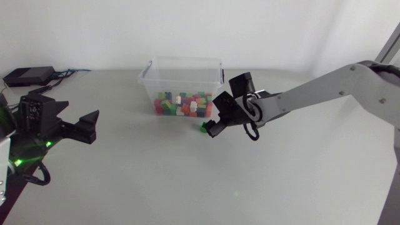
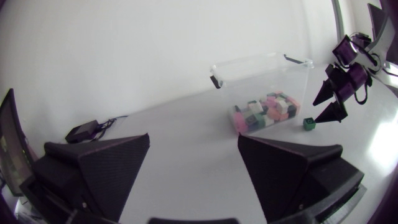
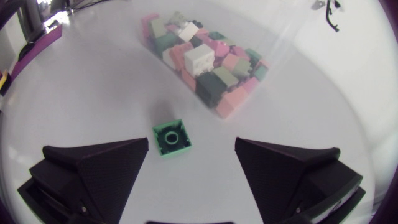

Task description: Place the duplo bricks in the container

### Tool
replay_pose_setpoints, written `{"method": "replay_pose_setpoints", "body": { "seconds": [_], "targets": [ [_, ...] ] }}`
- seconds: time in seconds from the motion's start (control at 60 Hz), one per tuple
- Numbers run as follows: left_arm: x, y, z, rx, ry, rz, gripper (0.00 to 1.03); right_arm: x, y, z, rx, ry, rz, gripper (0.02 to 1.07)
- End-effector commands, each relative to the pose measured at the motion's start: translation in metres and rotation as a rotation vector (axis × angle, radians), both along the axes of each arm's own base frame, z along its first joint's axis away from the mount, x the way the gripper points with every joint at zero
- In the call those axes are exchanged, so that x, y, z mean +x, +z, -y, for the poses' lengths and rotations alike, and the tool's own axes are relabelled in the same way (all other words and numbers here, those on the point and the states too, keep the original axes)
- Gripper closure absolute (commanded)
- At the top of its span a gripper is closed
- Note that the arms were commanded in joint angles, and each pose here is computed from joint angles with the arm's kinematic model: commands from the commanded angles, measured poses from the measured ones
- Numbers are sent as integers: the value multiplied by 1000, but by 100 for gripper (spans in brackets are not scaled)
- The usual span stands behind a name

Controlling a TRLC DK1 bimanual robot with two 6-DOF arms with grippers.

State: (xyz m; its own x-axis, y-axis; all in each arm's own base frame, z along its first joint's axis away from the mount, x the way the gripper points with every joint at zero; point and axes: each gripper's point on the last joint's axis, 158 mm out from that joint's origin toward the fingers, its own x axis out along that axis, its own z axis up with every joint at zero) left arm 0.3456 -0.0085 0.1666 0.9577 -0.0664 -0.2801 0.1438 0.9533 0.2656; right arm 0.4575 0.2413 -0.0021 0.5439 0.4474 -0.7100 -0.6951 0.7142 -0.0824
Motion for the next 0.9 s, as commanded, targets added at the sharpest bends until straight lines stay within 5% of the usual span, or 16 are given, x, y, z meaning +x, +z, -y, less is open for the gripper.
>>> {"method": "replay_pose_setpoints", "body": {
  "seconds": [0.0,0.617,0.7,0.883],
  "targets": [
    [-4,-7,-2,-24,9,-1,5,-10,-29,7,-30,40,-40,7],
    [-4,-14,-2,-29,11,-3,5,-6,-46,-10,-60,125,-38,14],
    [-4,-14,-2,-27,10,0,5,-7,-45,-14,-60,133,-34,23],
    [-6,-17,-2,-29,10,-2,5,-9,-47,-14,-56,138,-21,67]
  ]
}}
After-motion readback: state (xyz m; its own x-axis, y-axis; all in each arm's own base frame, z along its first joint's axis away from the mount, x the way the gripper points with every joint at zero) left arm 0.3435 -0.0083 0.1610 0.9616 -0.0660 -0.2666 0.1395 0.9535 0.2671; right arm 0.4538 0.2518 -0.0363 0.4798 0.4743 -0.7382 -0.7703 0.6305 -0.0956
